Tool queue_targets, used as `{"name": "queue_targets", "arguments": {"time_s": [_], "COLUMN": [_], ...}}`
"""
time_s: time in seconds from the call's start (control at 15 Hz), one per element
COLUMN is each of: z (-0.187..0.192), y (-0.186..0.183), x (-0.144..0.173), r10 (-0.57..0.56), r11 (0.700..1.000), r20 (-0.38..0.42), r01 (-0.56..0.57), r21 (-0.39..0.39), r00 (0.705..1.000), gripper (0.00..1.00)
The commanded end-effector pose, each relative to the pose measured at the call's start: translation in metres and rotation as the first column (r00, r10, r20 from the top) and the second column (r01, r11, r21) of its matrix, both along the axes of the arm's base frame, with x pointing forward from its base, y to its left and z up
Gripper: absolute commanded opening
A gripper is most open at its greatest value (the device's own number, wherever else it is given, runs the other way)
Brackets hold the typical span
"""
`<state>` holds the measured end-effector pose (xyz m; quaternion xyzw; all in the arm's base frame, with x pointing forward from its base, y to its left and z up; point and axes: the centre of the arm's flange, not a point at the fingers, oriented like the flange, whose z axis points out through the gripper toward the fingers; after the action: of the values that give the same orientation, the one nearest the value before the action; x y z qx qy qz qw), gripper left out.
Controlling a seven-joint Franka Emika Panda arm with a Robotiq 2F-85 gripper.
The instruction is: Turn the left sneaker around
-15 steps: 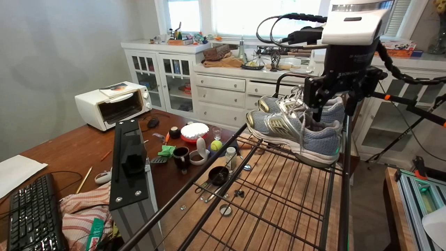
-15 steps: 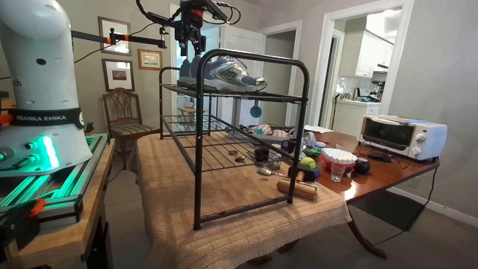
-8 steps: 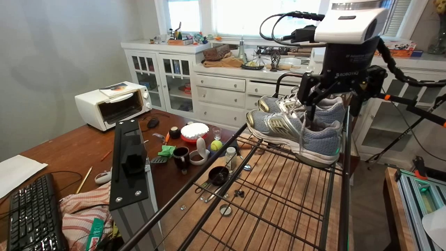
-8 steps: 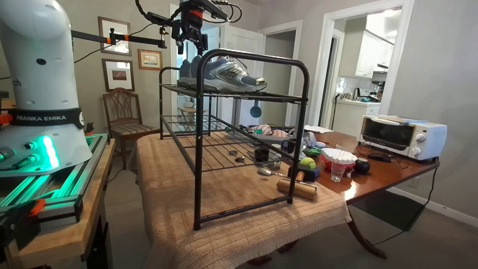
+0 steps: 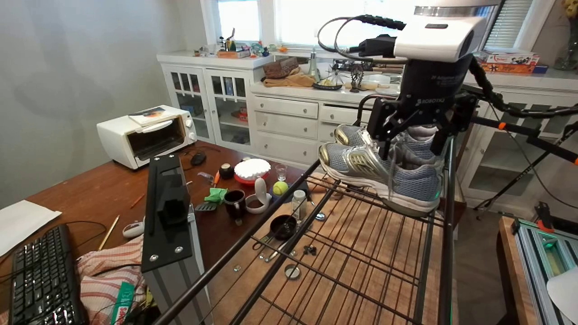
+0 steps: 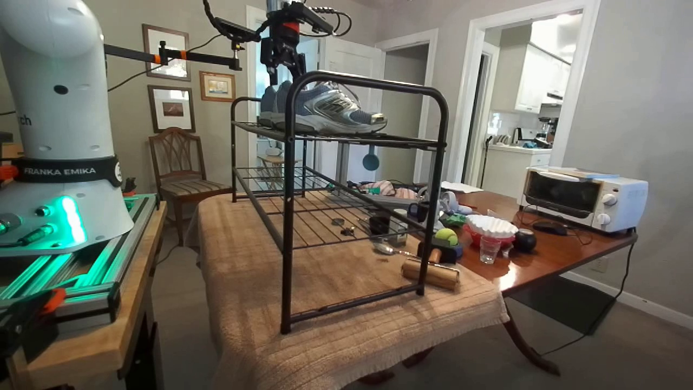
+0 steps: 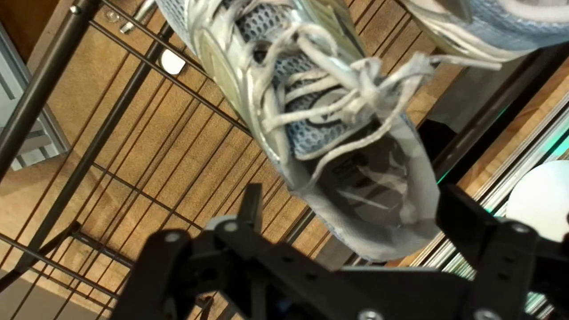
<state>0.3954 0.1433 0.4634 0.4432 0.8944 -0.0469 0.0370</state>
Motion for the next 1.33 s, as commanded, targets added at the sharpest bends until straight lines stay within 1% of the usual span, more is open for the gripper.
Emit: {"name": "queue_targets", "arguments": {"time_s": [0.0, 0.2, 0.33, 0.73, 0.8, 0.87, 0.93, 1.0, 1.07, 1.13, 1.27], "z": [-0.004, -0.009, -0.012, -0.02, -0.021, -0.022, -0.023, -0.023, -0.023, -0.023, -0.021], "y": [0.003, 0.004, 0.005, 0.012, 0.012, 0.013, 0.013, 0.012, 0.012, 0.01, 0.008], "x": [0.013, 0.016, 0.017, 0.021, 0.022, 0.023, 0.023, 0.024, 0.024, 0.024, 0.025], "r10": [0.095, 0.147, 0.154, 0.148, 0.15, 0.151, 0.154, 0.163, 0.173, 0.198, 0.26], "r11": [0.995, 0.988, 0.987, 0.989, 0.988, 0.988, 0.988, 0.986, 0.985, 0.98, 0.964], "r20": [-0.011, -0.009, -0.005, 0.04, 0.043, 0.042, 0.042, 0.04, 0.035, 0.025, 0.011], "r01": [-0.095, -0.147, -0.154, -0.147, -0.149, -0.15, -0.153, -0.162, -0.172, -0.197, -0.259], "r21": [-0.012, -0.036, -0.037, -0.028, -0.027, -0.029, -0.029, -0.029, -0.031, -0.037, -0.055], "r00": [0.995, 0.989, 0.988, 0.988, 0.988, 0.988, 0.987, 0.986, 0.984, 0.98, 0.966], "gripper": [1.0, 1.0, 1.0, 1.0, 0.98, 0.93, 0.73, 0.7, 0.6, 0.53, 0.37]}}
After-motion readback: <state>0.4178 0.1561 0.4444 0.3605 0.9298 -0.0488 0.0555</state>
